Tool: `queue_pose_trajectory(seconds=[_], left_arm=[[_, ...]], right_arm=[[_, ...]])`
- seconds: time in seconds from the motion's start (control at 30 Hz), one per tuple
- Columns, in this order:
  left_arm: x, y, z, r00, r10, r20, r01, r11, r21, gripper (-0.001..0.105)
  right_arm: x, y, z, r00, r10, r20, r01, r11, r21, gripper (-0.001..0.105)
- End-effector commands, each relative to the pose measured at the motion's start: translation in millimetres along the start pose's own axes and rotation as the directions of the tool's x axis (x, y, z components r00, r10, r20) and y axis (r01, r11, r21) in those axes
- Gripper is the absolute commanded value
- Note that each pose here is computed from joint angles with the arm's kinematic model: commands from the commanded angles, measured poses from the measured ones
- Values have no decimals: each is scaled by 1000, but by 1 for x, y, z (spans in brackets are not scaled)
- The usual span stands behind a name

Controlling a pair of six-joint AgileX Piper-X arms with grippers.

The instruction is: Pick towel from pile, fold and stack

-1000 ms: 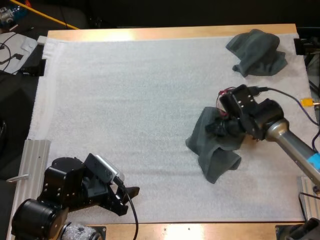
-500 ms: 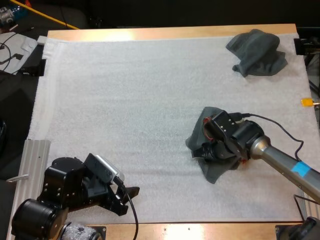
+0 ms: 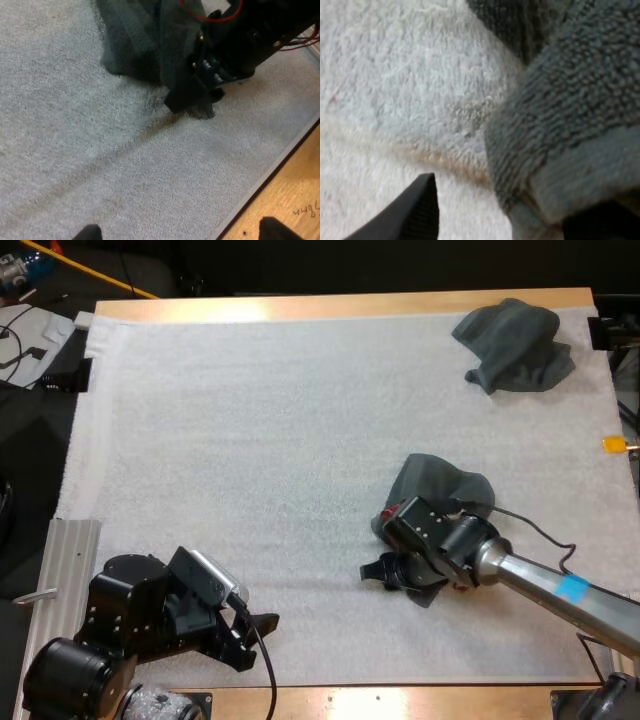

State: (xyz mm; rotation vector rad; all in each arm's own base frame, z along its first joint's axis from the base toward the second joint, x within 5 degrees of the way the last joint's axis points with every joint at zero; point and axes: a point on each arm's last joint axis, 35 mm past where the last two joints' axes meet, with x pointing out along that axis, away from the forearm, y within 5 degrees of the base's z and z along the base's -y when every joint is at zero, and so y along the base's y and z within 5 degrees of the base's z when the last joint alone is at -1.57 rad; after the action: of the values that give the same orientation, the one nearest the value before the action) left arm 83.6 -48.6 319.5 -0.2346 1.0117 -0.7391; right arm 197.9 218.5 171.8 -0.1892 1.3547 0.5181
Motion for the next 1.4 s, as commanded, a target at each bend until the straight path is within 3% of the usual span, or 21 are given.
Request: queue_pose_trajectory(seconds=[0.0, 0.13, 0.37, 0.53, 0.67, 0.97, 1.13, 1.23, 1.37], left_arm=[[0, -1, 1, 1000, -12, 5, 12, 1000, 4, 61], [-1, -1, 2, 1000, -12, 6, 12, 1000, 5, 61], [-1, -1, 1, 1000, -9, 5, 9, 1000, 2, 60], [-1, -2, 0, 1000, -12, 3, 12, 1000, 3, 61], [-1, -2, 0, 1000, -12, 1, 12, 1000, 5, 60], [-1, -2, 0, 1000, -12, -1, 12, 1000, 7, 61], [-1, -1, 0, 1000, -9, 1, 9, 1000, 4, 61], [-2, -2, 0, 1000, -9, 0, 9, 1000, 2, 60], [-2, -2, 0, 1000, -7, 1, 7, 1000, 3, 61]], right_arm=[[8, -1, 4, 1000, 9, 6, -9, 999, 48, 51], [10, -2, 4, 1000, -4, 4, 3, 998, 59, 38], [9, 0, 5, 1000, -4, 15, 4, 999, 55, 0], [-6, 3, 8, 997, 9, 74, -12, 999, 41, 0], [-43, 8, 16, 981, 25, 191, -27, 1000, 6, 0], [-151, 18, 32, 898, 14, 440, 38, 993, -110, 0], [-181, 22, 36, 866, 7, 500, 66, 990, -127, 0], [-216, 28, 45, 821, 14, 570, 82, 986, -143, 0], [-243, 33, 48, 793, 28, 609, 81, 985, -151, 0]])
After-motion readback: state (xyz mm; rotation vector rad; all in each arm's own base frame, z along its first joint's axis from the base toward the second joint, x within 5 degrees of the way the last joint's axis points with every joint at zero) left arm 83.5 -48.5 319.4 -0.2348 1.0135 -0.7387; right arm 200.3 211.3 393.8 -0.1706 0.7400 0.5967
